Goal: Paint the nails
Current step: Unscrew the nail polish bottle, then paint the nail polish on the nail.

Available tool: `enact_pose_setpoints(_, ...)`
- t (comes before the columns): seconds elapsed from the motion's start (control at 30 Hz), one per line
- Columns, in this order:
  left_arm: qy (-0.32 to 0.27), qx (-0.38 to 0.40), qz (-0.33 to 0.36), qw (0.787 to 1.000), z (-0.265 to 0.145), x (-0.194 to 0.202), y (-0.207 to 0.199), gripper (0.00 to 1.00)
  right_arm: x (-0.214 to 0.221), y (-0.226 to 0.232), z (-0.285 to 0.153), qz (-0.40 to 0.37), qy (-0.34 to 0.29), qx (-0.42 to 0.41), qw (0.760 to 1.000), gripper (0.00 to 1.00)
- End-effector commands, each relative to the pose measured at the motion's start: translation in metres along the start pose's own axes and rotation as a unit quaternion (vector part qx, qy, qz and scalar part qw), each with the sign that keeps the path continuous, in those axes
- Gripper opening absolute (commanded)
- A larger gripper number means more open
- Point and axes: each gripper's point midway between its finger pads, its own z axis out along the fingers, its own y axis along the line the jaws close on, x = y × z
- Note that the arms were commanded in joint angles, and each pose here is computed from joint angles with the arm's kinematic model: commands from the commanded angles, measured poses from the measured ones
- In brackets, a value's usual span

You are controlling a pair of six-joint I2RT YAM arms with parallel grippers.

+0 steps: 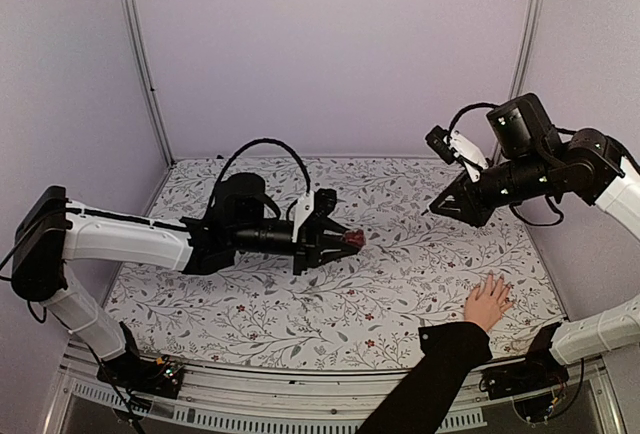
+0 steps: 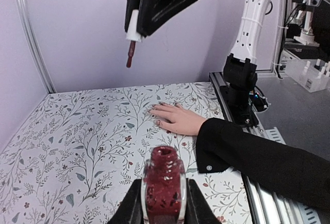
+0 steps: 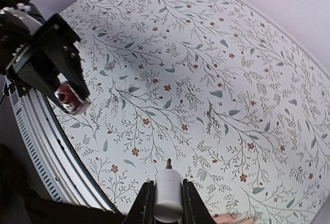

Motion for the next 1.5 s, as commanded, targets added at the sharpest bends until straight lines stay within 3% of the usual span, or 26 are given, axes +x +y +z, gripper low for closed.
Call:
enact_pose_setpoints(0.0,-0.024,0.005,0.001,1.000,0.000,-0.004,0.011,0.00,0.048,-0.049,0.002,0.120,0.055,0.074,0.988,0.00)
enact_pose_setpoints(0.37,-0.035,-0.027,-0.031,0.999,-0.007,-0.005,0.052,0.00,0.100,-0.131,0.001,0.288,0.047,0.175,0.940,0.00)
enact_pose_setpoints(0.7,-0.071,-0.142,-0.091,0.983,-0.050,-0.025,0.142,0.00,0.137,-0.155,-0.007,0.389,0.062,0.250,0.884,0.00)
enact_pose_setpoints(0.83,-0.107,-0.210,-0.101,0.967,-0.080,-0.045,0.177,0.00,0.163,-0.159,0.003,0.437,0.091,0.232,0.864,0.00)
enact_pose_setpoints(0.97,-0.101,-0.274,-0.065,0.954,-0.100,-0.063,0.197,0.00,0.181,-0.154,0.007,0.463,0.112,0.228,0.849,0.00)
enact_pose_setpoints(1.17,-0.097,-0.307,-0.002,0.947,-0.114,-0.090,0.202,0.00,0.209,-0.138,0.013,0.510,0.145,0.221,0.819,0.00)
enact_pose_setpoints(1.47,-0.090,-0.320,0.010,0.943,-0.123,-0.098,0.216,0.00,0.213,-0.143,0.022,0.506,0.138,0.223,0.822,0.00)
